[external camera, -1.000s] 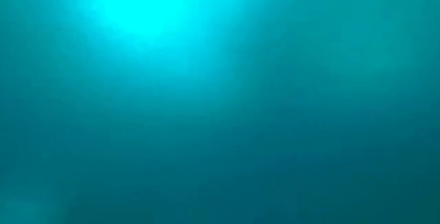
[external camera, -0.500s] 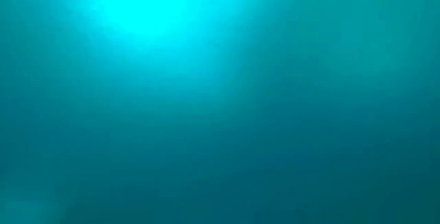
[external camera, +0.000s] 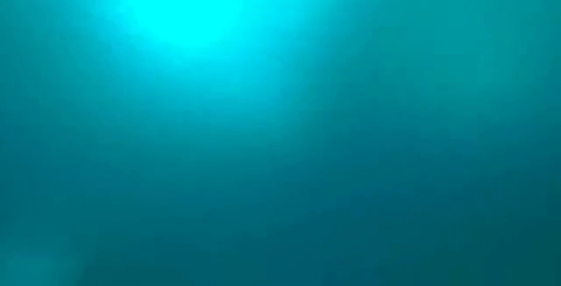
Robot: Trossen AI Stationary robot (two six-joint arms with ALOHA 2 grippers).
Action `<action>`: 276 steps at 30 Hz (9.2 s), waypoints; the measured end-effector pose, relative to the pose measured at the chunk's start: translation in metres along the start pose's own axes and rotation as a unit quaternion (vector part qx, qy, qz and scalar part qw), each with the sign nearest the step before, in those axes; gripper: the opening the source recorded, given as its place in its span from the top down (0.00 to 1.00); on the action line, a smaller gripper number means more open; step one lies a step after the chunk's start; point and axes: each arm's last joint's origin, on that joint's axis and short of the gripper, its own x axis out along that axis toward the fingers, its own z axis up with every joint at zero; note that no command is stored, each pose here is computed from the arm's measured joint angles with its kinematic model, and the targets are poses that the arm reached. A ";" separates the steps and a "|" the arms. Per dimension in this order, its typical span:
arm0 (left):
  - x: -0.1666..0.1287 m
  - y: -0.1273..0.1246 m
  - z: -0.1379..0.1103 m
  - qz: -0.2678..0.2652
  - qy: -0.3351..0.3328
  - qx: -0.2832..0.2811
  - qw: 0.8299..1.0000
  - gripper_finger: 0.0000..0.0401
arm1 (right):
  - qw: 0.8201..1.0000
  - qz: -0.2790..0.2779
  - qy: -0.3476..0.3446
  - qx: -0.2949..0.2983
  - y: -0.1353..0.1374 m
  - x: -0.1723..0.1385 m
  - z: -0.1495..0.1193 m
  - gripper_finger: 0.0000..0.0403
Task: Sort silverware by color (type)
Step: Put the black spoon into the red bin, then put the blue spoon into the blue bin, then put the black spoon into the red bin
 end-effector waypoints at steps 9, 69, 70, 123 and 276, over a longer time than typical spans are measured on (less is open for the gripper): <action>0.000 0.000 0.000 0.000 0.000 0.000 1.000 1.00 | 1.000 0.000 0.005 0.003 -0.002 0.008 -0.002 0.88; 0.000 0.000 0.000 0.000 0.000 0.000 1.000 1.00 | 0.945 -0.160 -0.144 0.248 -0.230 -0.144 -0.020 0.87; 0.000 0.000 0.000 0.000 0.000 0.000 1.000 1.00 | 0.945 -0.162 -0.147 0.243 -0.229 -0.148 -0.019 0.85; 0.000 0.000 0.000 0.000 0.000 0.000 1.000 1.00 | 0.938 -0.120 0.126 0.299 -0.143 -0.087 -0.147 0.76; 0.000 0.000 0.000 0.000 0.000 0.000 1.000 1.00 | 0.986 0.053 -0.027 0.157 0.094 -0.097 0.065 0.56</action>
